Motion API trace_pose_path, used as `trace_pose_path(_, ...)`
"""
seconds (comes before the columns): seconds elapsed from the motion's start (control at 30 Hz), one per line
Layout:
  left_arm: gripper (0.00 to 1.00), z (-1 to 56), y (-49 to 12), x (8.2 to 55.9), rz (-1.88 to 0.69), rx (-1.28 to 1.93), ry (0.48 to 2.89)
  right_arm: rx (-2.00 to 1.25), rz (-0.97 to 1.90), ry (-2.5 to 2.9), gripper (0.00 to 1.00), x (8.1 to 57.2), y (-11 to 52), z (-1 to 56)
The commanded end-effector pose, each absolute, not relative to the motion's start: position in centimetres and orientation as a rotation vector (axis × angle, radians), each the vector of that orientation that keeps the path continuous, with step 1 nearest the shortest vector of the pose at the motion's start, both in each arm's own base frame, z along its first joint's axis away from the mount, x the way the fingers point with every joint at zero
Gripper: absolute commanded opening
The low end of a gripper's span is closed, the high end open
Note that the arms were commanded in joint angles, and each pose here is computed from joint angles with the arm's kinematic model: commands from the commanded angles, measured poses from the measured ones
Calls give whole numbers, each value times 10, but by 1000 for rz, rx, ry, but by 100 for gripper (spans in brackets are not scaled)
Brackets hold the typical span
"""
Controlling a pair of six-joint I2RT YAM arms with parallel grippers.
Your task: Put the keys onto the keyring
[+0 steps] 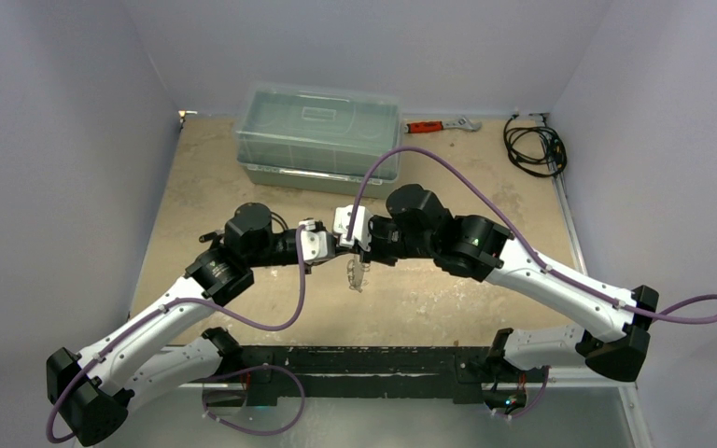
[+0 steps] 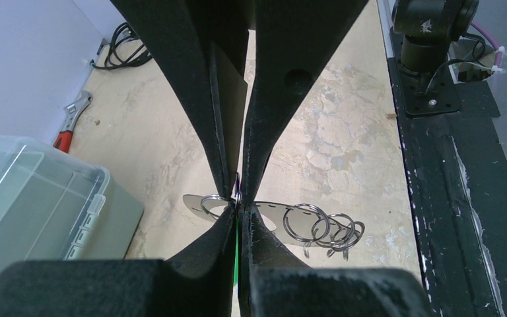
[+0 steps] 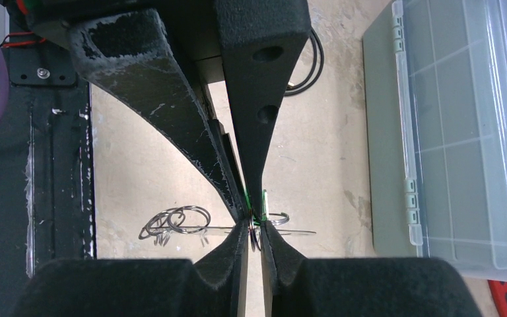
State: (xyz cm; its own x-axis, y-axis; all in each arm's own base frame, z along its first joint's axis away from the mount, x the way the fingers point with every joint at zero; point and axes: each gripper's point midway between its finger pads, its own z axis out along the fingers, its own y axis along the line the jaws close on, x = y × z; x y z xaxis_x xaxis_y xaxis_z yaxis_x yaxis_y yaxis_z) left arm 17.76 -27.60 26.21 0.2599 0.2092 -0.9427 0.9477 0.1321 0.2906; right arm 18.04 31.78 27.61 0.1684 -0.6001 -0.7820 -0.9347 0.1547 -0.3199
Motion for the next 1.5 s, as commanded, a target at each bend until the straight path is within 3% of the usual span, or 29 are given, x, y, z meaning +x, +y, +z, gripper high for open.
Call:
trace_pose_path(0.0, 0, 297, -277, 178, -770, 1302, 1107, -1526, 480, 1497, 14, 179, 319, 285)
trace_pose_path(0.13, 0, 298, -277, 178, -771, 1300, 1106, -1536, 496, 1497, 14, 176, 320, 283)
trace_pose_path(0.3, 0, 299, -276, 177, -772, 1299, 1103, -1539, 503, 1491, 1, 176, 323, 283)
trace_pose_path(0.5, 3, 302, -272, 176, -740, 1293, 1079, -1458, 466, 1429, 0, 186, 323, 302)
trace_pose_path(0.63, 40, 304, -266, 181, -688, 1257, 1084, -1318, 456, 1309, 0, 192, 319, 337)
trace_pose_path(0.77, 71, 322, -259, 187, -628, 1194, 1041, -1160, 509, 1132, 0, 184, 310, 381)
trace_pose_path(0.83, 79, 327, -255, 189, -602, 1159, 1029, -1067, 553, 1068, 0, 178, 302, 399)
trace_pose_path(1.07, 80, 352, -247, 185, -613, 1034, 943, -778, 745, 867, 0, 152, 275, 440)
trace_pose_path(1.47, 64, 356, -270, 158, -853, 1079, 858, -605, 987, 748, 0, 128, 264, 460)
